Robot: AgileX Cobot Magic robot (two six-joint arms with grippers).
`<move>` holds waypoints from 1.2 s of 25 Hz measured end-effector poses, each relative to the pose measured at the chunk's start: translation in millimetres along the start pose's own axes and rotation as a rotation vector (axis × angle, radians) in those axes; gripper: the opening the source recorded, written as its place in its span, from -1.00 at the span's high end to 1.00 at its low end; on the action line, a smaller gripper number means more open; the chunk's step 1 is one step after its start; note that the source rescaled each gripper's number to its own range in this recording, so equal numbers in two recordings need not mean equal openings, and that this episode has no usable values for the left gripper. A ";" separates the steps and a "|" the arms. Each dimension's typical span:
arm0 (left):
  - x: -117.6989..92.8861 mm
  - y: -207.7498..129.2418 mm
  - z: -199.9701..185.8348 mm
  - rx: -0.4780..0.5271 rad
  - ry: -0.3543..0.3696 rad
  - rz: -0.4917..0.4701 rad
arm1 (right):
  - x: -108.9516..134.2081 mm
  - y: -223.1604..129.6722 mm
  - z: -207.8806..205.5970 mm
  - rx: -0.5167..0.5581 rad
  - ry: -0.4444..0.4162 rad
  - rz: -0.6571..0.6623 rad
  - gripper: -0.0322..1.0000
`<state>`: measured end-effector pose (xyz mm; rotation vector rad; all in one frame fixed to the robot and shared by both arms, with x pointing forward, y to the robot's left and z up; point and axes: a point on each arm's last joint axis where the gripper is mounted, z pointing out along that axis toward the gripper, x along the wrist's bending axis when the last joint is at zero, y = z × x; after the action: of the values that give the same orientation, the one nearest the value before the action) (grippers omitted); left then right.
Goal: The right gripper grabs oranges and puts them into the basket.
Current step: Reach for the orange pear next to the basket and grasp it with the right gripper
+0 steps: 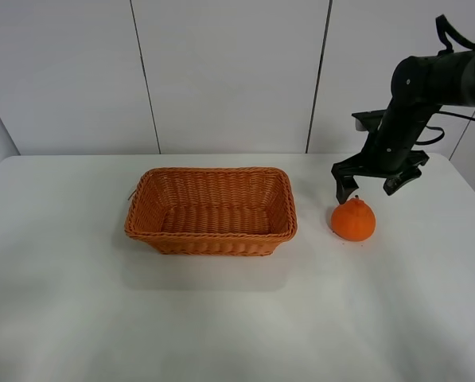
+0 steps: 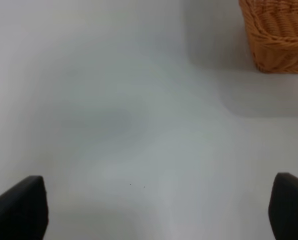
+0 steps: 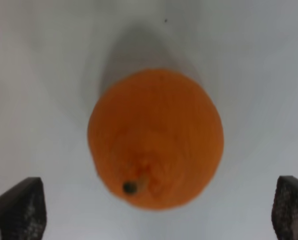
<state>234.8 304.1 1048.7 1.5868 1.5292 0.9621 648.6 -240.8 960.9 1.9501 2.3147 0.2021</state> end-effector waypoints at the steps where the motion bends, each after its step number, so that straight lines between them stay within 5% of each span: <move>1: 0.0 0.0 0.0 0.000 0.000 0.000 | -0.1 0.2 5.6 0.010 0.000 0.000 -1.00; 10: 0.0 0.0 0.0 0.000 0.000 0.000 | -0.6 1.9 56.7 0.058 0.001 0.009 -1.00; 24: 0.0 0.0 0.0 0.000 0.000 0.000 | 0.0 3.3 72.3 0.055 0.009 0.035 -0.95; 27: 0.0 0.0 0.0 0.000 0.000 0.000 | -0.1 3.2 72.2 0.056 0.008 0.035 -0.57; 30: 0.0 0.0 0.0 0.000 0.000 0.000 | -0.3 2.6 72.0 0.063 0.006 0.032 0.53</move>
<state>234.8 304.1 1048.7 1.5868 1.5292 0.9621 663.2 -238.3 890.4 2.0199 2.3218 0.1390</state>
